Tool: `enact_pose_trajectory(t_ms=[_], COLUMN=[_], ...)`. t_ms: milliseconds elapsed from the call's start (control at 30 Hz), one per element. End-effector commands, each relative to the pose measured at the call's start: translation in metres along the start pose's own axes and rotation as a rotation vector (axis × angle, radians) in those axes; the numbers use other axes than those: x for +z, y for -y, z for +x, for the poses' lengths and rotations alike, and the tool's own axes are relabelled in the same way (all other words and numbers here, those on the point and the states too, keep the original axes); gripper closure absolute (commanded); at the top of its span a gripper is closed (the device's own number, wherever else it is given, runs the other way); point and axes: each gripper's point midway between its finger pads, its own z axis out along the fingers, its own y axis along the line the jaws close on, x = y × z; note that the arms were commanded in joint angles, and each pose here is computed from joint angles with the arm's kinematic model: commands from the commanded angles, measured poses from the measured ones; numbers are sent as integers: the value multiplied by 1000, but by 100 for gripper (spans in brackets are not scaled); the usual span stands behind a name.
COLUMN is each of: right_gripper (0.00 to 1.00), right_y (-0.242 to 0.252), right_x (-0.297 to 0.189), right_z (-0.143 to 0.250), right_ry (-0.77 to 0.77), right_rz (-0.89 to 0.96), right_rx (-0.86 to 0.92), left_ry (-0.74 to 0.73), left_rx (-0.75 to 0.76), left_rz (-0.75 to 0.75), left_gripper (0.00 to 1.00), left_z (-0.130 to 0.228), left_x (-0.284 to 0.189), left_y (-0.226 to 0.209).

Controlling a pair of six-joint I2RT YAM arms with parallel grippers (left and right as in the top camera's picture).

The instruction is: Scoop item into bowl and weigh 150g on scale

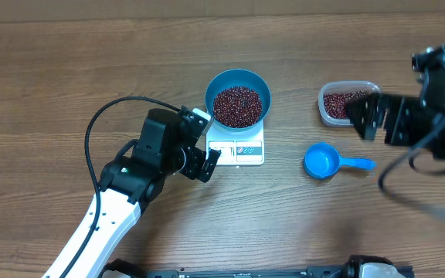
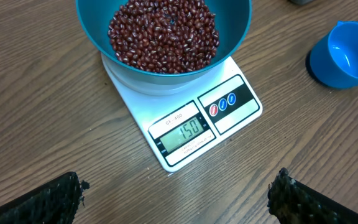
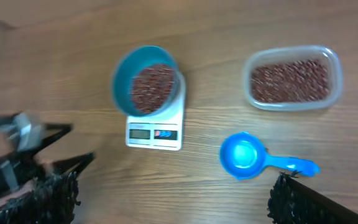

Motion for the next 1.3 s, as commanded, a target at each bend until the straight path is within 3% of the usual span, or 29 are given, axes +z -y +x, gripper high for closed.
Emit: enact_pose_trajectory(t_ms=[0, 233, 333, 533, 733, 1267], right_gripper=[0, 0, 0, 0, 0, 0], right_y=[-13, -14, -6, 11, 24, 67], right_x=[-21, -34, -34, -34, -25, 78], right_z=[5, 28, 19, -15, -35, 73], right_ry=[54, 25, 61, 213, 479, 807], right_rz=[-25, -9, 43, 142, 179, 110], right_rx=[-36, -23, -35, -82, -152, -259], left_ry=[-5, -5, -5, -5, -5, -5], left_rx=[-16, -16, -16, -16, -16, -16], left_rz=[-8, -8, -8, -8, -8, -8], left_gripper=[0, 1, 0, 0, 0, 0], left_z=[1, 1, 1, 1, 1, 1], left_x=[1, 1, 1, 1, 1, 1], left_y=[-2, -2, -2, -2, -2, -2])
